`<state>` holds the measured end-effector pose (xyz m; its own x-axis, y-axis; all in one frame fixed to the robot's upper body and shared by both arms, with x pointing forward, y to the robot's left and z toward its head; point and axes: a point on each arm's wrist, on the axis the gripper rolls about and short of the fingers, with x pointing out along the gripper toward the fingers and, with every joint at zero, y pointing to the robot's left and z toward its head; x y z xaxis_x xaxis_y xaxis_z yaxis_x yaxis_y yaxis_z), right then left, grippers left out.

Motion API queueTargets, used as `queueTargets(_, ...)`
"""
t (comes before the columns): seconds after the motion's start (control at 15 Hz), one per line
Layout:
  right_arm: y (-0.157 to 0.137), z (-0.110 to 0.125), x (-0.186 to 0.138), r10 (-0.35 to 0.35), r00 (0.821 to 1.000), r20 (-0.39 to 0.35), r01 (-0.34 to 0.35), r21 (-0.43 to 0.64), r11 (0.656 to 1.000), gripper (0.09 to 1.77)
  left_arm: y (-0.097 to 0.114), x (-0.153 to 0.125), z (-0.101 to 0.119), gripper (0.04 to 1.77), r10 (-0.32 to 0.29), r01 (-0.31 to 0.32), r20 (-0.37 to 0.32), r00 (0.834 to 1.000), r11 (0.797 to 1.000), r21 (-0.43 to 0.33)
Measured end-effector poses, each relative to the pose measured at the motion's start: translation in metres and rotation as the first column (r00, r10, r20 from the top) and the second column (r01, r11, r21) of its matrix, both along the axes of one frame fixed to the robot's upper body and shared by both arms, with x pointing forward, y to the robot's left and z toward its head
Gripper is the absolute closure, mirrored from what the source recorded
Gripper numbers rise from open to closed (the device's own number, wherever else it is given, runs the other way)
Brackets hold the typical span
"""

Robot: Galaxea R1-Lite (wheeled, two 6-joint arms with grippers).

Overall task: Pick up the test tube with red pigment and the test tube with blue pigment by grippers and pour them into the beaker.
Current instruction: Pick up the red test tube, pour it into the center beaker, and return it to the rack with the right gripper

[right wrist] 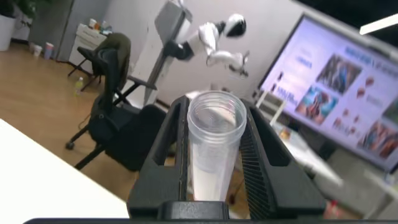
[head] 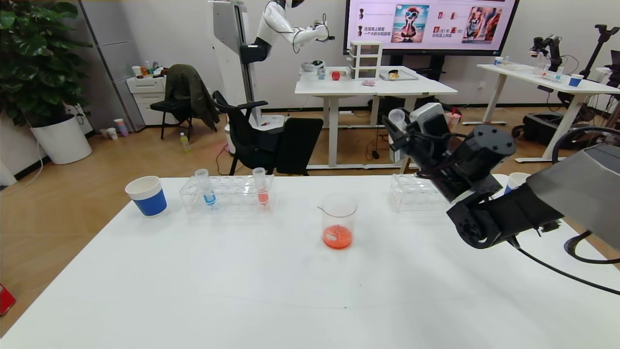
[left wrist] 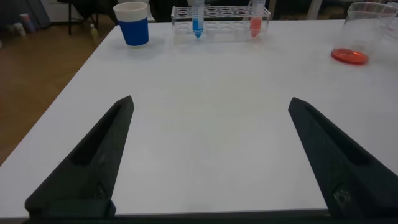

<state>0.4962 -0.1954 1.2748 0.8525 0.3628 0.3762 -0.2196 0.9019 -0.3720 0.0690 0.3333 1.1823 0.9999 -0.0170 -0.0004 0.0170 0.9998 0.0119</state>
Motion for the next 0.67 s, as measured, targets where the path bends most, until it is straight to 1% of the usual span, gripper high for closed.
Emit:
queueTargets(0.07,-0.001,-0.002,-0.004,-0.019,0.997,-0.078,0.024,0.064,0.998,1.34,0.0,0.0,0.0,0.08,0.0,0.0,0.0,1.0,1.0,0.0)
queueTargets(0.13,-0.003,-0.003,-0.008,-0.028,0.989,-0.146,0.045,0.113,0.993,1.34,0.0,0.0,0.0,0.08,0.001,-0.001,0.0,1.0,1.0,0.0)
queueTargets(0.27,-0.006,-0.002,-0.019,-0.02,0.969,-0.245,0.067,0.186,0.98,1.34,0.0,0.0,0.0,0.08,0.0,0.0,0.0,1.0,1.0,0.0)
queueTargets(0.33,-0.007,-0.001,-0.025,-0.003,0.96,-0.279,0.066,0.217,0.974,1.34,0.0,0.0,0.0,0.08,0.0,0.0,0.0,1.0,1.0,0.0)
queueTargets(0.53,-0.014,-0.001,-0.042,0.006,0.948,-0.317,0.068,0.225,0.972,1.34,0.0,0.0,0.0,0.08,0.0,0.0,0.0,1.0,1.0,0.0)
queueTargets(0.67,-0.022,0.0,-0.05,-0.006,0.945,-0.327,0.084,0.223,0.971,1.34,0.0,0.0,0.0,0.08,0.0,0.0,0.0,1.0,1.0,0.0)
